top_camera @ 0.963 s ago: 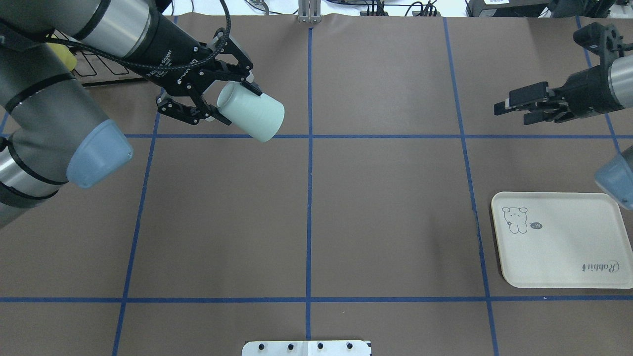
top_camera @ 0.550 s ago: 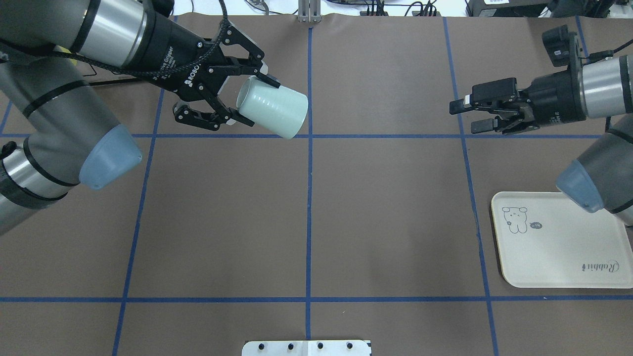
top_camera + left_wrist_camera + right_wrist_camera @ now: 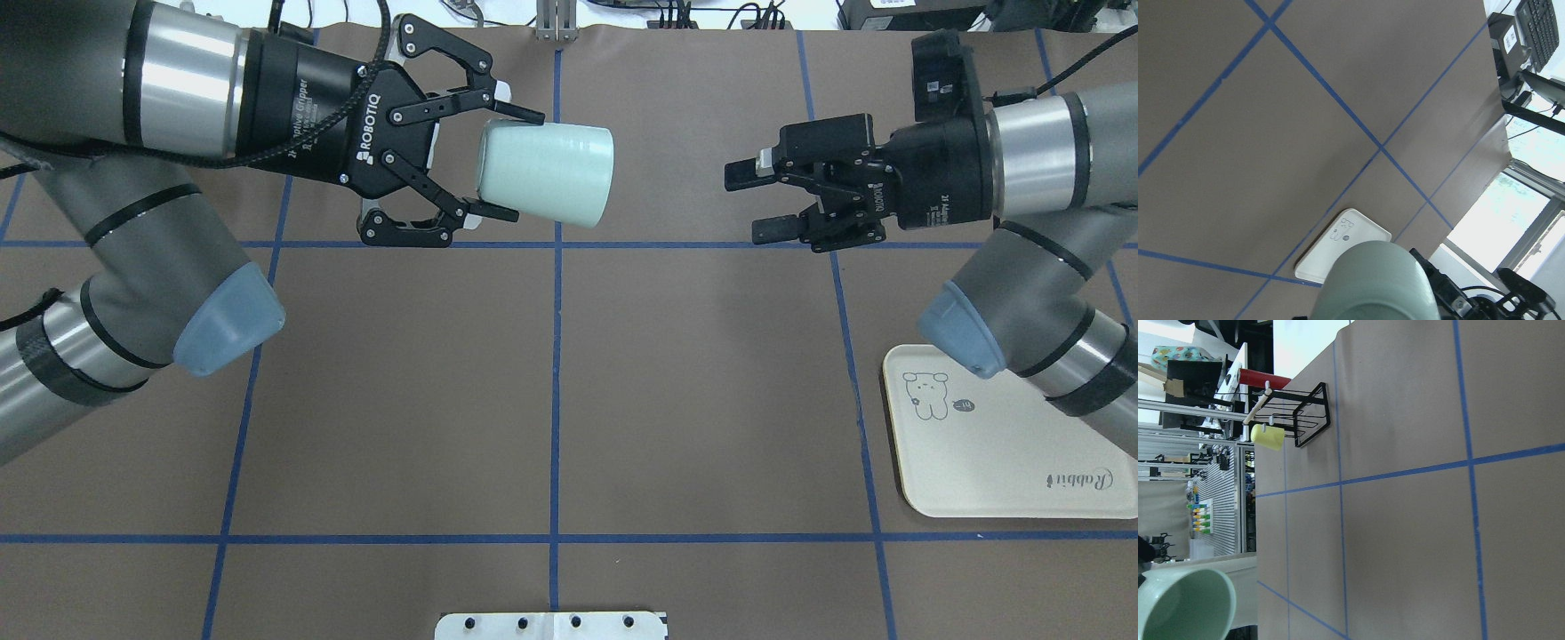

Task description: Left arm grabs green cup and hands to right arm on tray

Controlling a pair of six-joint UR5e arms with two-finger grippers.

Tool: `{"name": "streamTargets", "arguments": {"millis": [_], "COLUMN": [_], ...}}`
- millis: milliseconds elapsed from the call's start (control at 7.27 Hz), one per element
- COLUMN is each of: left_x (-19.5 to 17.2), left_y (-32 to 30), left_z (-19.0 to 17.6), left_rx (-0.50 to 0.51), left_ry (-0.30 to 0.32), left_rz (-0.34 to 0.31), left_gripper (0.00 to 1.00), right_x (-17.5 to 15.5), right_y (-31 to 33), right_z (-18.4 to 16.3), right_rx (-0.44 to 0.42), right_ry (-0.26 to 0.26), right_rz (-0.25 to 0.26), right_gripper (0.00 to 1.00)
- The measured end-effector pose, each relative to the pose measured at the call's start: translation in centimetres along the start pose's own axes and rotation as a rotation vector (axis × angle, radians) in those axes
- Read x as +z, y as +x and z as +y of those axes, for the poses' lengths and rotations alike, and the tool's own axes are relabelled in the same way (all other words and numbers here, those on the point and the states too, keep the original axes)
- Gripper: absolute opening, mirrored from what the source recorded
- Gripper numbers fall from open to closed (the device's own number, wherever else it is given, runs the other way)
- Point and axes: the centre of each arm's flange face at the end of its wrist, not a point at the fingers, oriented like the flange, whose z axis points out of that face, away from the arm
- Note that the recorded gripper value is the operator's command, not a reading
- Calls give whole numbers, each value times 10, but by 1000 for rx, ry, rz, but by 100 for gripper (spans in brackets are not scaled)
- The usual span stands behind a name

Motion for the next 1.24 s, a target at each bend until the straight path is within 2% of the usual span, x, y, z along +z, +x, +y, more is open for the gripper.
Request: {"name": "streamTargets", "arguments": {"millis": [138,275,412,825,1238], "left_x": [1,5,11,20,30], "left_y": [-5,-11,-17,-24,-25], "left_z": [10,20,26,32,44], "left_rx": [-47,-79,-97,-118,-127], "left_ry": [-49,-87,-110,-124,-139], "left_rz": [41,69,83,116,162], "left_gripper": [0,0,0,0,0], "right_x": [13,23,27,31,31], "right_y": [0,1,1,-7,-7], "right_z": [16,29,35,41,52], "right_rx": [45,84,101,127,128], "right_ry": [5,2,-2,-18,-58], "right_rz": [-110,-198,-244,-300,-361], "right_gripper": [99,98,98,97,89]}}
